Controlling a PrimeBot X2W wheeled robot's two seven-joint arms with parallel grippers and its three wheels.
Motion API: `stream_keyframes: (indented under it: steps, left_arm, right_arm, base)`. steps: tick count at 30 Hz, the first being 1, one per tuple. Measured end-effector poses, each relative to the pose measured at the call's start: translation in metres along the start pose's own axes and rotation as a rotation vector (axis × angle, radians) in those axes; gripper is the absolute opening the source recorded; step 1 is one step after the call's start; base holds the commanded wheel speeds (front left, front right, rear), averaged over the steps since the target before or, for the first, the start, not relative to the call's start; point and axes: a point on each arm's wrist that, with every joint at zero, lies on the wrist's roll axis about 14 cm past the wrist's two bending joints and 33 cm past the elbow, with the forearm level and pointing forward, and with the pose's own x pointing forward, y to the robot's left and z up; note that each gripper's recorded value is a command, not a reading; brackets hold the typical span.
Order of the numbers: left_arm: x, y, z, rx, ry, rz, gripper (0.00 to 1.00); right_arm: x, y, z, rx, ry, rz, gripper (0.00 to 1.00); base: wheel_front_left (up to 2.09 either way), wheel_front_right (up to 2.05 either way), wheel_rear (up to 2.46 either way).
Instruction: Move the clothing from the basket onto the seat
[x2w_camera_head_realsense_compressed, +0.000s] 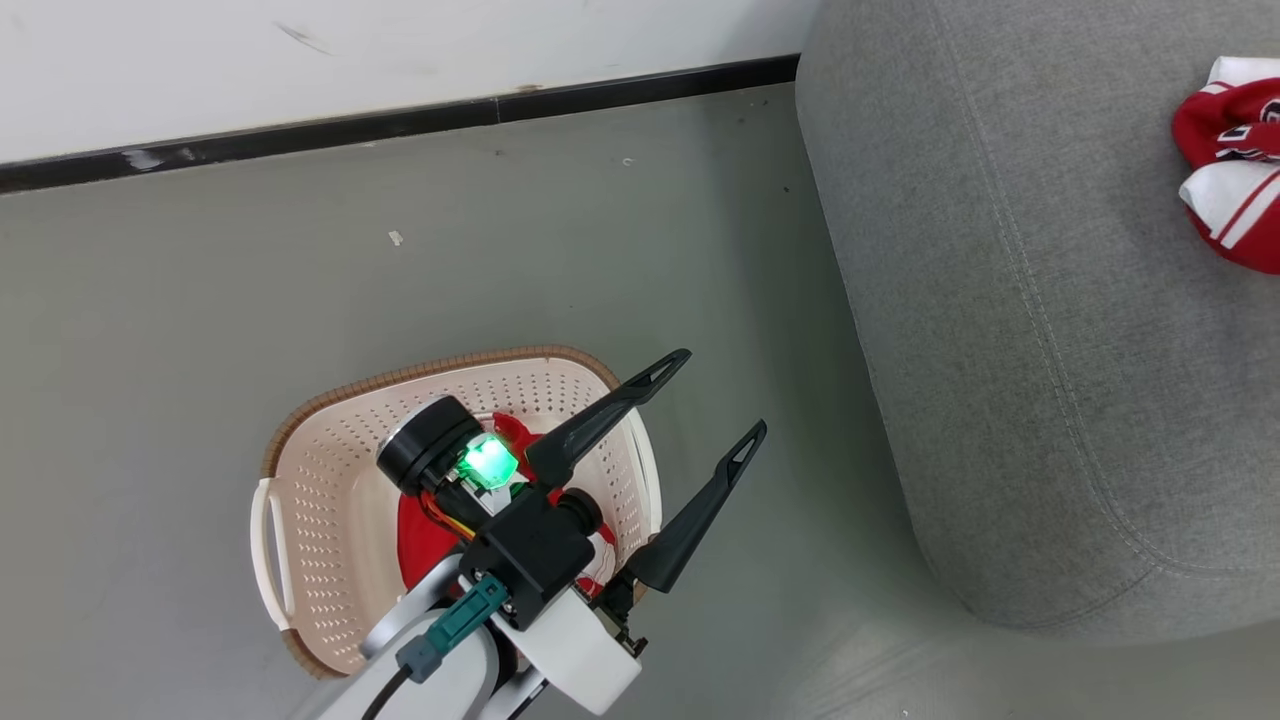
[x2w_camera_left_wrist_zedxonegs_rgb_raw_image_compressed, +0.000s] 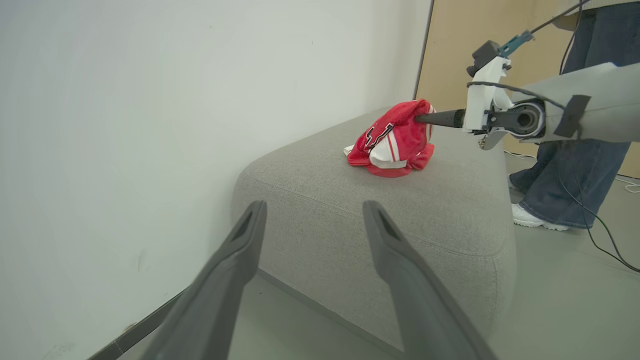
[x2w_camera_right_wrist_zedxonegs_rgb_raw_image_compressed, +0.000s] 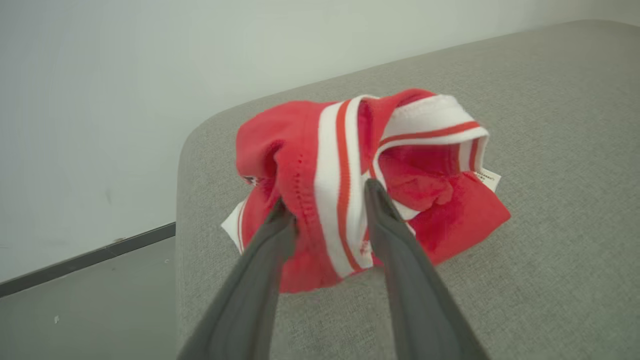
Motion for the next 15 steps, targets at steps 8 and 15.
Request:
stream_keyframes:
  steps: [8,15]
  left_arm:
    - [0.004,-0.004,-0.003,-0.004,0.001,-0.017,1.00]
    - [0.008,-0.005,-0.001,-0.005,-0.010,-0.024,1.00]
  right_arm:
    - [-0.016,-0.006,-0.011,0.011,0.017,-0.018,1.00]
    - [-0.034,-0.007,-0.011,0.010,0.005,-0.008,1.00]
  base:
    - [0.00,0.00,0.00]
    - [0.00,0.00,0.00]
